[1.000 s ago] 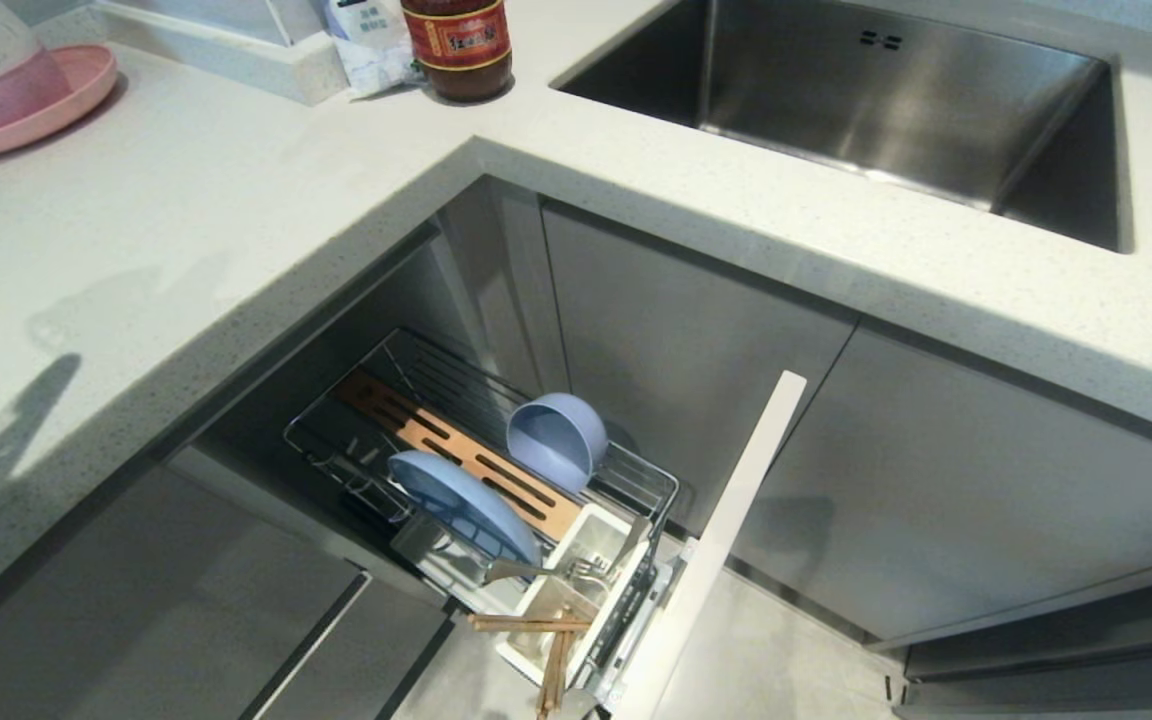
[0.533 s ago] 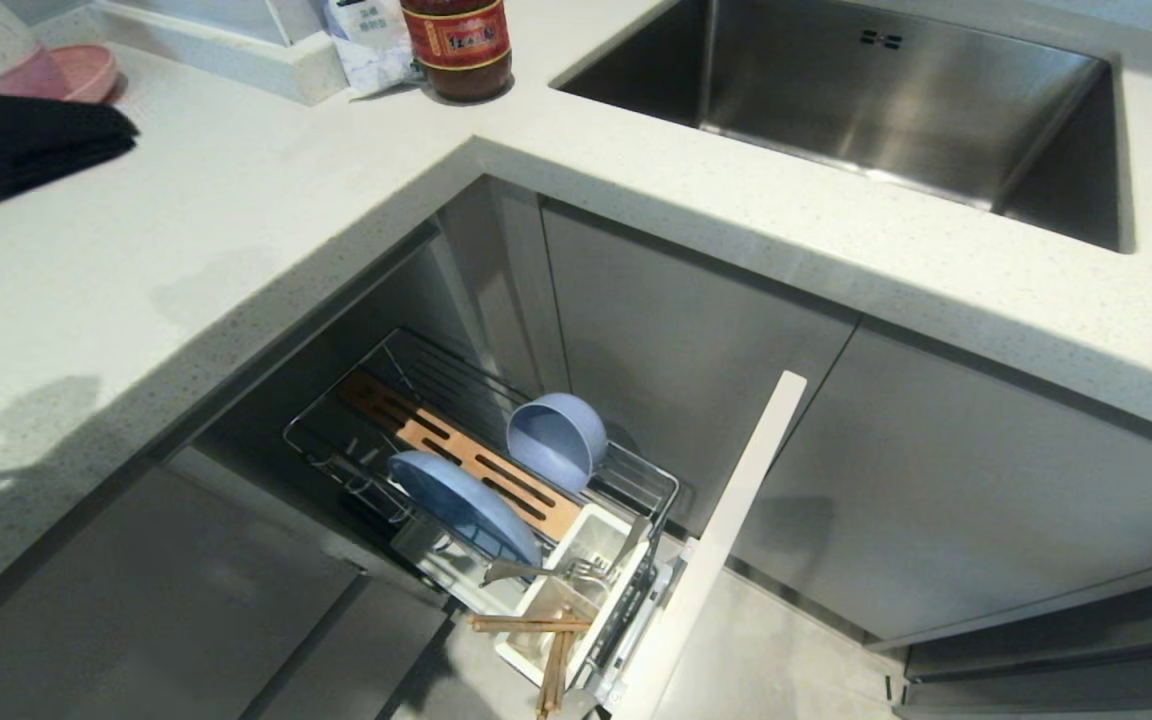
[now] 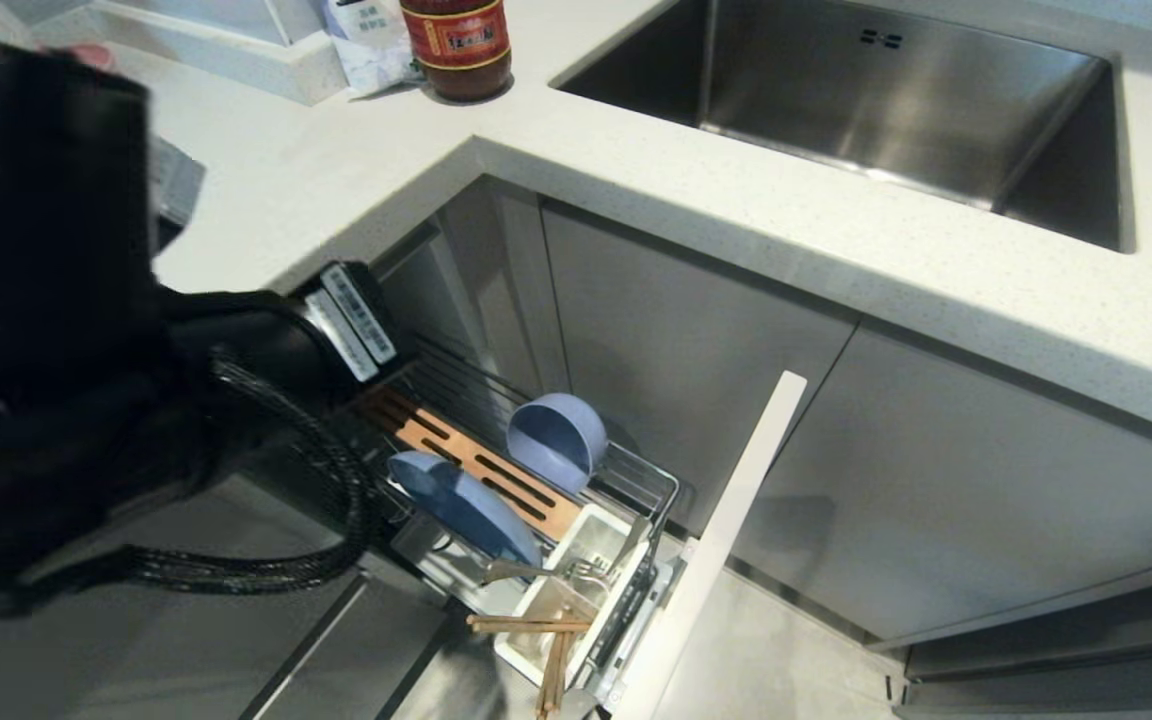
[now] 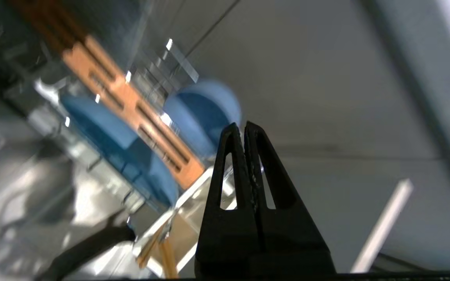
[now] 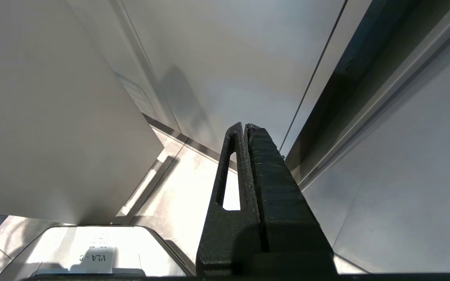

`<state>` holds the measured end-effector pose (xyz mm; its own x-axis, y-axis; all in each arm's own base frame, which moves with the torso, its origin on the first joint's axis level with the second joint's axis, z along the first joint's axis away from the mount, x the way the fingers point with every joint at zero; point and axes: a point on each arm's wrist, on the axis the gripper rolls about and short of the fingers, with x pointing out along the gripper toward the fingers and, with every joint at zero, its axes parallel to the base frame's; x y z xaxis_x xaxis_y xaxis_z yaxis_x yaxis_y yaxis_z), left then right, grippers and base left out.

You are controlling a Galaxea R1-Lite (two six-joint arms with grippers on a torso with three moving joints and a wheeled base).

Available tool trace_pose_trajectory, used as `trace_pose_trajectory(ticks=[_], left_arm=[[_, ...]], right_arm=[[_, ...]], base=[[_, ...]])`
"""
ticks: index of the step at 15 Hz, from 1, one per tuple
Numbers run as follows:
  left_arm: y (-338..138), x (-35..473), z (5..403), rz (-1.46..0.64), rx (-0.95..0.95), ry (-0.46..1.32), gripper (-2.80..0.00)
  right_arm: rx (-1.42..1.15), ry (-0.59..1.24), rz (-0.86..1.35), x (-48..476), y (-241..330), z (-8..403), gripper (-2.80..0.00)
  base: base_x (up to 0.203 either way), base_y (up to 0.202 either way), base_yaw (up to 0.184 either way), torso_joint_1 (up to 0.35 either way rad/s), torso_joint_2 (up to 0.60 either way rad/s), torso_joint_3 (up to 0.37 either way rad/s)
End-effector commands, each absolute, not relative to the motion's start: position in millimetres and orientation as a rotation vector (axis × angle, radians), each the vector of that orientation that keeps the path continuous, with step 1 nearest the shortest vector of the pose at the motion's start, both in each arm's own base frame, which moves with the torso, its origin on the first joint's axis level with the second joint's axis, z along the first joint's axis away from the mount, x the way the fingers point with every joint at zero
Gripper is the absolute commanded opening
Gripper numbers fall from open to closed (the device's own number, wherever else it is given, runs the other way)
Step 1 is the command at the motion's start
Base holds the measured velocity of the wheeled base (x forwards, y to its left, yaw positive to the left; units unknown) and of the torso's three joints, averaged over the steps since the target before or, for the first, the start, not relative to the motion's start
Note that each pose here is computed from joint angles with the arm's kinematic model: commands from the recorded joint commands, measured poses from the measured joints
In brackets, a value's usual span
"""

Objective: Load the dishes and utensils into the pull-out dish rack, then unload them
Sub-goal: Take the plate out of the cupboard

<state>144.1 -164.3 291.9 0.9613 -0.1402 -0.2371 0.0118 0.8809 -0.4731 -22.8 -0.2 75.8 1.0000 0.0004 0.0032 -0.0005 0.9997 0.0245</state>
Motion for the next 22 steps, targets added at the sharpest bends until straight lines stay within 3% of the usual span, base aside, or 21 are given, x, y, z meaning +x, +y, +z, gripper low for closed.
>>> trace_pose_trajectory(ticks=[1,6,7,22], left_arm=[[-194,156,260,-0.034,-0.439,0.383,-2.80],[-215,165,225,0.147,-0.382,0.592,-2.80],[-218,167,223,0.170,-0.394,0.604,0.00],[-217,227,173,0.412,-0.447,0.614,0.00]], right_arm=[[0.025,-0.006,0.002,-23,0,75,-2.80],[0.025,-0.006,0.001,-23,0,75,-2.80],[0.025,-0.005,0.002,-23,0,75,-2.80],[0.025,-0.006,0.001,-23,0,75,-2.80]], base=[[0.000,0.000,0.000,0.000,0.00,0.000],[0.000,0.000,0.000,0.000,0.00,0.000],[0.000,0.000,0.000,0.000,0.00,0.000],[0.000,0.000,0.000,0.000,0.00,0.000]])
